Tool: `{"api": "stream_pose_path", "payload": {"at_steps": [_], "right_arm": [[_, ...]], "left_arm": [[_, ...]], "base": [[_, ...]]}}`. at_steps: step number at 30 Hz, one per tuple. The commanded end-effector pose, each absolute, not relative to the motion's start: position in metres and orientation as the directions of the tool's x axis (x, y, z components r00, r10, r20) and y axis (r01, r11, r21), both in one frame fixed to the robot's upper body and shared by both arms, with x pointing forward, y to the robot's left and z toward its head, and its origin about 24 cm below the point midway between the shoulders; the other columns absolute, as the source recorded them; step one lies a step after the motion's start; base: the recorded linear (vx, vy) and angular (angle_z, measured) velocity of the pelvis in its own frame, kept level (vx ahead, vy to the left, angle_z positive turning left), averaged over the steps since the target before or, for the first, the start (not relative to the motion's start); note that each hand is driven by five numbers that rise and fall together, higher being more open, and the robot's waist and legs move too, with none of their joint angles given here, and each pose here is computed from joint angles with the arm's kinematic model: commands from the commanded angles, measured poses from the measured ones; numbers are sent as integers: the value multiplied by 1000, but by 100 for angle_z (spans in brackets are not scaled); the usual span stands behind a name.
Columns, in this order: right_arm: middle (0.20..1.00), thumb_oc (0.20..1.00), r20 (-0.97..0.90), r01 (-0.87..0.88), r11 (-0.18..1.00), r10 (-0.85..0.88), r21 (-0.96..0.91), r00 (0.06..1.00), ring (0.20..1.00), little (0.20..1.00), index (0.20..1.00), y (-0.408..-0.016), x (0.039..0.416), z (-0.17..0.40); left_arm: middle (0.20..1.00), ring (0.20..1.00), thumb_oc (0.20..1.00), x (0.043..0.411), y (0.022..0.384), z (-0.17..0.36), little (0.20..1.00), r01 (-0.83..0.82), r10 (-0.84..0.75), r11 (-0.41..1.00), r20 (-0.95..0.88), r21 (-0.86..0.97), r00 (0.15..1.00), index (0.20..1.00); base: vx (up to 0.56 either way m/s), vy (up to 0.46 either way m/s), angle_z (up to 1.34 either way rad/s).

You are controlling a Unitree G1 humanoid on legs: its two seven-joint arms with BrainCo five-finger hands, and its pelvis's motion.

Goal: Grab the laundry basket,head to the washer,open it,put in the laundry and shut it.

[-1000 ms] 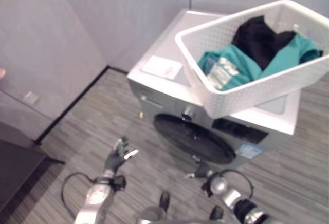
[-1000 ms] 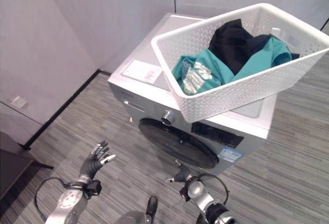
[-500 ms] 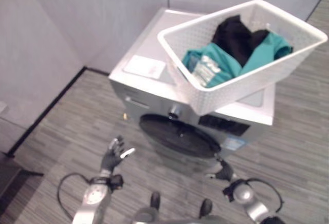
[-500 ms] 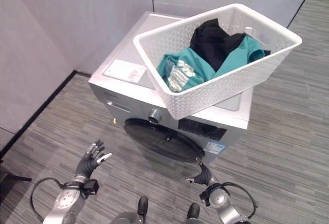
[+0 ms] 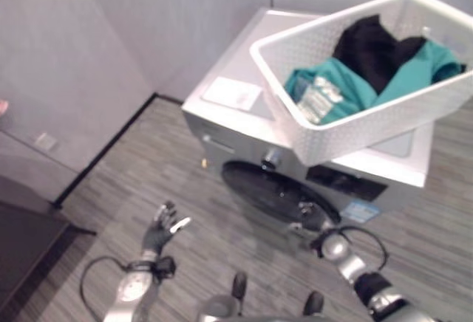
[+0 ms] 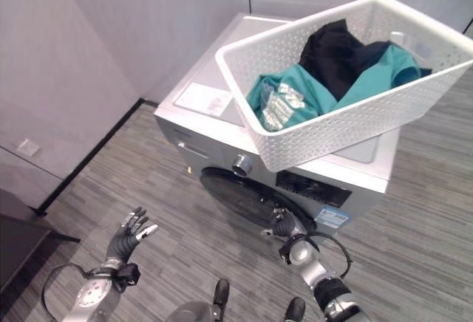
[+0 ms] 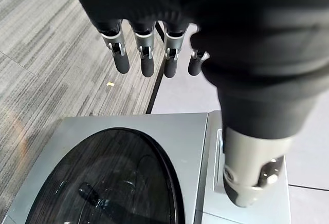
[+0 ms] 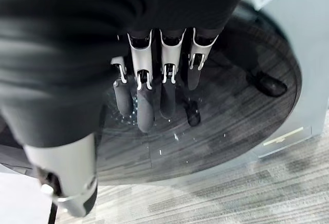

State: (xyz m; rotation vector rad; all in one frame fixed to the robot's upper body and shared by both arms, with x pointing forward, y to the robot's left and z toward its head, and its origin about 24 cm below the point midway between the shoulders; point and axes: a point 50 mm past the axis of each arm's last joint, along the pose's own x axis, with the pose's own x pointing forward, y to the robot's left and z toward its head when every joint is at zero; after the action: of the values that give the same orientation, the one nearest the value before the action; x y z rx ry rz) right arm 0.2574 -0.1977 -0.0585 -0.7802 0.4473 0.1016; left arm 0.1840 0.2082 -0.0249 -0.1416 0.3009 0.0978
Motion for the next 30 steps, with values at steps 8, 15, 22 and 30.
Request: {"api": "stream_pose_path", "payload": {"at_steps": [8,15,22,30], "right_arm": [[1000,1000,-211,-40,658,-183,-752,960,1000,1000,1000,-233,243,-23],[1000,1000,-241,-66,682,-166,-729,956,1000,1000,1000,-235,224,-28],[1000,1000,-255,-97,692,-130,-716,958,1000,1000,1000,-224,236,-32],[1000,1000,-177,-29,684,-147,-729,973,1000,1000,1000,-217,272,-15]], "left_arm": [[1000,1000,1000,194,227,-2,1000,-136,119,987,-189,-81,975,1000],[1000,1000,1000,188,230,-4,1000,-146,129,987,-204,-71,971,1000],[1000,1000,1000,184,231,-5,1000,-145,128,987,-207,-67,970,1000],[1000,1000,1000,187,232,-2,1000,-144,128,987,-186,-76,974,1000]], "base": [[32,-10,4],[11,-4,-12],[8,-8,-9],[-15,-9,3]]}}
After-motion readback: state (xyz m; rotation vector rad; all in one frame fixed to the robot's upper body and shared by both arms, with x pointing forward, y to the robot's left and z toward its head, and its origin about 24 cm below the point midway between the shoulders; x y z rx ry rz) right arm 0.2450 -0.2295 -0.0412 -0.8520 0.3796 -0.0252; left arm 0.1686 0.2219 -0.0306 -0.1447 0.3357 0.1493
